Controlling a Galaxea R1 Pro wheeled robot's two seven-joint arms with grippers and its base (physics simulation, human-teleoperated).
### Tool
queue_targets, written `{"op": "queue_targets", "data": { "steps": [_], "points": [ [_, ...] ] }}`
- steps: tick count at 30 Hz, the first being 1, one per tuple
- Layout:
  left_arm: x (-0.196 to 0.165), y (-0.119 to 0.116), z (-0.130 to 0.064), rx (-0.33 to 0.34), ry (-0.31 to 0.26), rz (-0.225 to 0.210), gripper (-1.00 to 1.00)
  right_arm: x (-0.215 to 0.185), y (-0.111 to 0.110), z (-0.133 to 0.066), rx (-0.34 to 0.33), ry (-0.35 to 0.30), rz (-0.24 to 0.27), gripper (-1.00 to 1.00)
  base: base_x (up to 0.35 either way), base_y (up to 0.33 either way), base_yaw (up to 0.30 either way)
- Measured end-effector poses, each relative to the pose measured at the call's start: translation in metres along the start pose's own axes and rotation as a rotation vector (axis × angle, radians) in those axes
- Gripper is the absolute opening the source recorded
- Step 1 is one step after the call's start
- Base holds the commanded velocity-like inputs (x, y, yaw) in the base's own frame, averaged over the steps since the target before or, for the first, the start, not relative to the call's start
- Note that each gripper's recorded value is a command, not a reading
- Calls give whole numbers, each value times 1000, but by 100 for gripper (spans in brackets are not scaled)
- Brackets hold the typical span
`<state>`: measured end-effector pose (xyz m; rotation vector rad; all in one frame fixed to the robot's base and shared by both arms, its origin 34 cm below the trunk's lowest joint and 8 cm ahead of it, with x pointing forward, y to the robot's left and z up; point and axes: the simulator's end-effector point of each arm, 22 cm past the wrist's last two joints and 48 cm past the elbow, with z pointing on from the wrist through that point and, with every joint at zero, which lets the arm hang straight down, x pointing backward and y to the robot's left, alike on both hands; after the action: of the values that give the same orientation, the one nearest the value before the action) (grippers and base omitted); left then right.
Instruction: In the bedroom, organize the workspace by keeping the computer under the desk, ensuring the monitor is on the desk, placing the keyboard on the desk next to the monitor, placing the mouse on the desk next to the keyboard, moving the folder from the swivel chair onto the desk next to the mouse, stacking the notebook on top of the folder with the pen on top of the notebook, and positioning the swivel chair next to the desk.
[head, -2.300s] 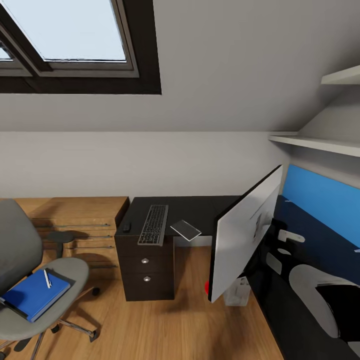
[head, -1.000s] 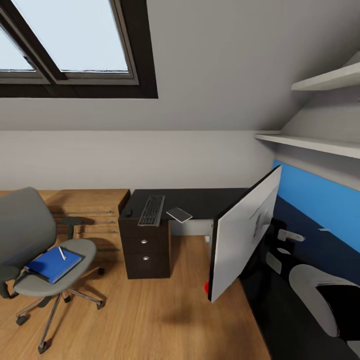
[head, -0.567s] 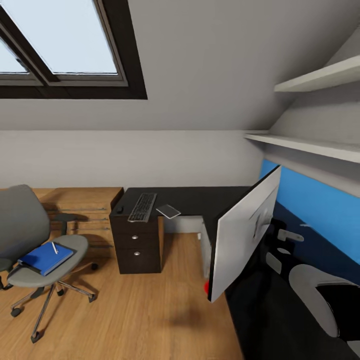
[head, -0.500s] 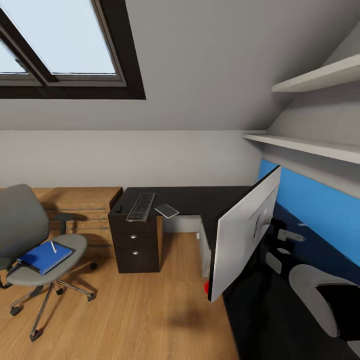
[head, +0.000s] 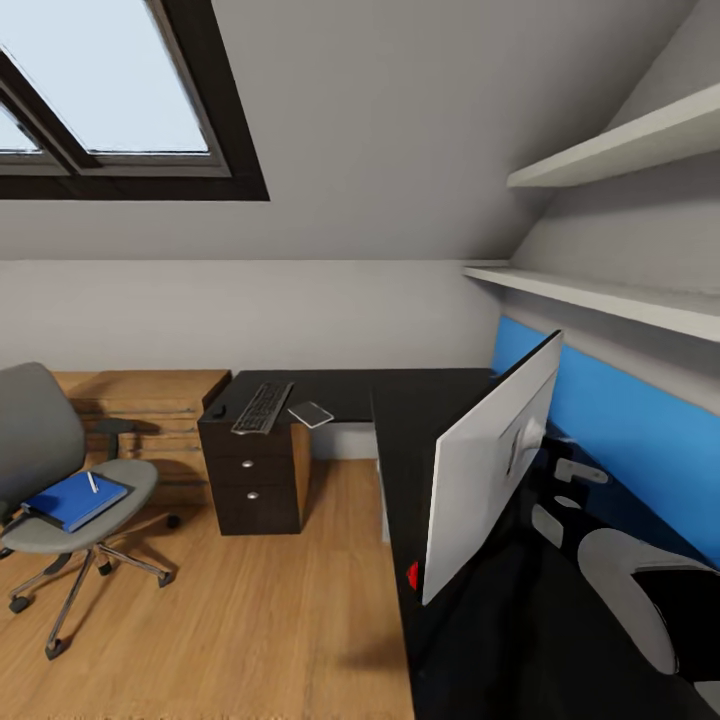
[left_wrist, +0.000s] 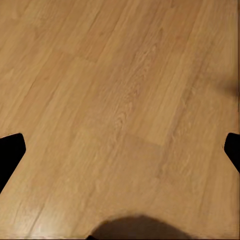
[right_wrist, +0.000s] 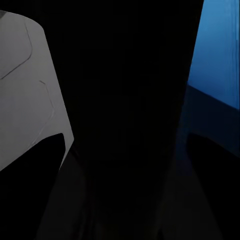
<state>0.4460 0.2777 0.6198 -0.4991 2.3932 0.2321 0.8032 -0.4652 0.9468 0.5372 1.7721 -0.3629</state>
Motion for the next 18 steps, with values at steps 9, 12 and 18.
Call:
{"op": "queue_targets", "data": {
  "steps": [9, 12, 18],
  "points": [
    [2, 1, 0, -2, 3, 3, 100, 0, 1, 0, -1, 0, 1, -100, -171, -308, 0],
    [2, 2, 0, -3, 3, 3, 100, 0, 1, 0, -1, 0, 2, -100, -171, -307, 0],
    [1, 3, 1, -6, 2, 1, 100, 1, 2, -1, -3, -1, 4, -100, -168, -283, 0]
  ]
}}
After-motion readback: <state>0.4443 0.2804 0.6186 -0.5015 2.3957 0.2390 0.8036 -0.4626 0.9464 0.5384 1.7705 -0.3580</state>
